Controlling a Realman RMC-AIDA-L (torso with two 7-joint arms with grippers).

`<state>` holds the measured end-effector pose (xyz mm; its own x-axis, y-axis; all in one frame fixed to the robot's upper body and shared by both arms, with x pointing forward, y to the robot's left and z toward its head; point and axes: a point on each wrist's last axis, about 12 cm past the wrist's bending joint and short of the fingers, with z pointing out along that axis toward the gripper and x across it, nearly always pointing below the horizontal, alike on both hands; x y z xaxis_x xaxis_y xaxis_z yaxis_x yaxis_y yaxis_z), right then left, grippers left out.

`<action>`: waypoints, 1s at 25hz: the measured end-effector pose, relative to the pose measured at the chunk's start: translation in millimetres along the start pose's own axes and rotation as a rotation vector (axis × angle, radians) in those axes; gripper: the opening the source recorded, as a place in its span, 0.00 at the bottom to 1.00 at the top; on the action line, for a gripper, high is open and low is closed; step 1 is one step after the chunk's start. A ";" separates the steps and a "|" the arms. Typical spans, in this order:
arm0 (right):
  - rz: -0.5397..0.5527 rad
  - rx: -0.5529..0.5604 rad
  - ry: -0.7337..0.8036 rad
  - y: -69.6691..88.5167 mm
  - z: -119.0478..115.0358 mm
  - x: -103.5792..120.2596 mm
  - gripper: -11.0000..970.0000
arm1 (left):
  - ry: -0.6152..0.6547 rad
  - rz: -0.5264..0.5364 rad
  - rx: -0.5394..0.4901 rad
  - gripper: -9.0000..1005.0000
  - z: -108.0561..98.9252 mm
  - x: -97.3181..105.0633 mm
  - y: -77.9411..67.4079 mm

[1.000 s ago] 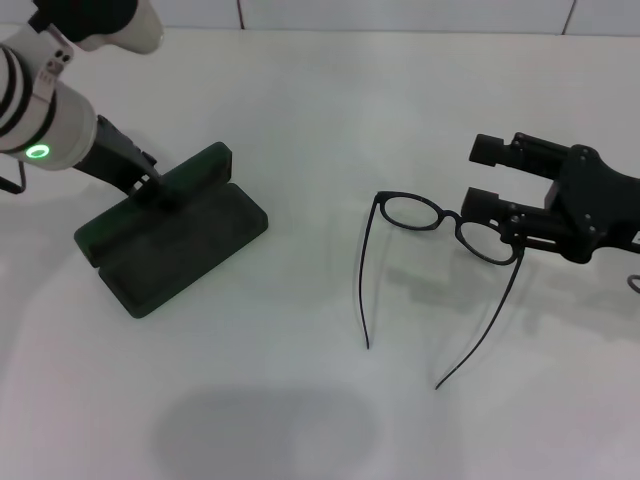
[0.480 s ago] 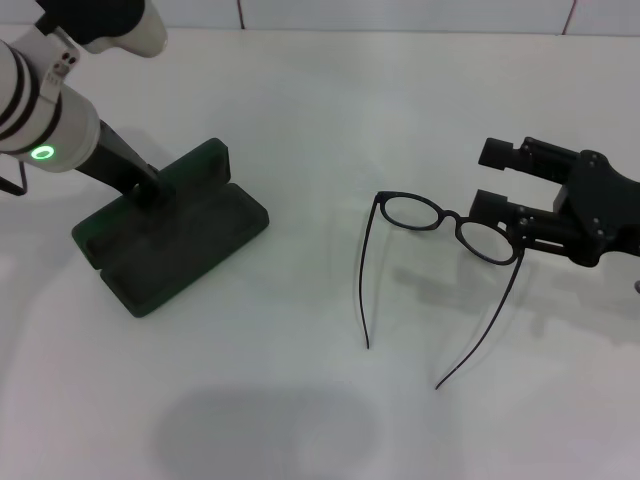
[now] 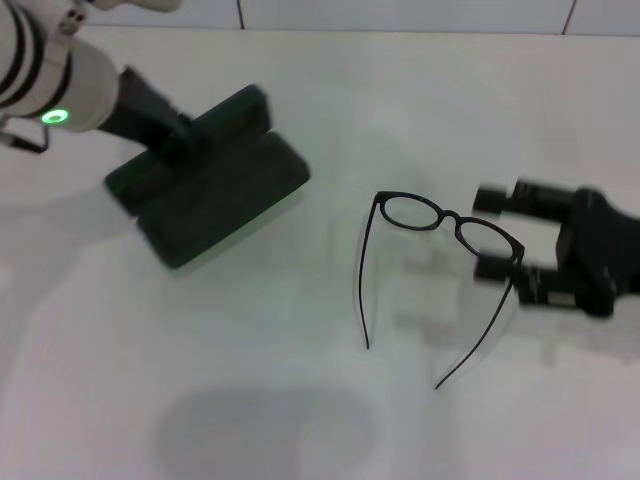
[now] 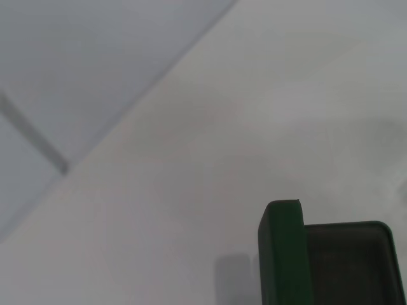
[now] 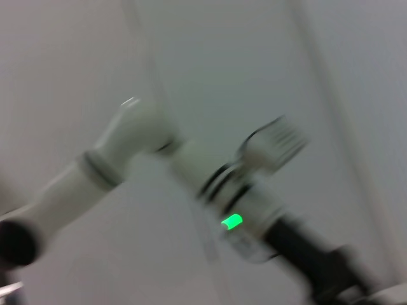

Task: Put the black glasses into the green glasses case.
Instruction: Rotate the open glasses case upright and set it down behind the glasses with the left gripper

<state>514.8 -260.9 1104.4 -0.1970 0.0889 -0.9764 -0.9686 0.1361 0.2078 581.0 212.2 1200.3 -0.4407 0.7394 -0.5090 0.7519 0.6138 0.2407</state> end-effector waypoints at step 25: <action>0.076 -0.186 0.033 25.4 5.5 11.3 0.75 | -0.140 0.490 -0.034 0.20 66.3 -62.4 -48.2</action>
<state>488.9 -251.0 1099.0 -0.2725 0.0592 -0.9603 -0.9614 -0.0549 0.2694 604.8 118.2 1165.7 0.0311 0.9000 -0.4347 0.8364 0.2147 0.5043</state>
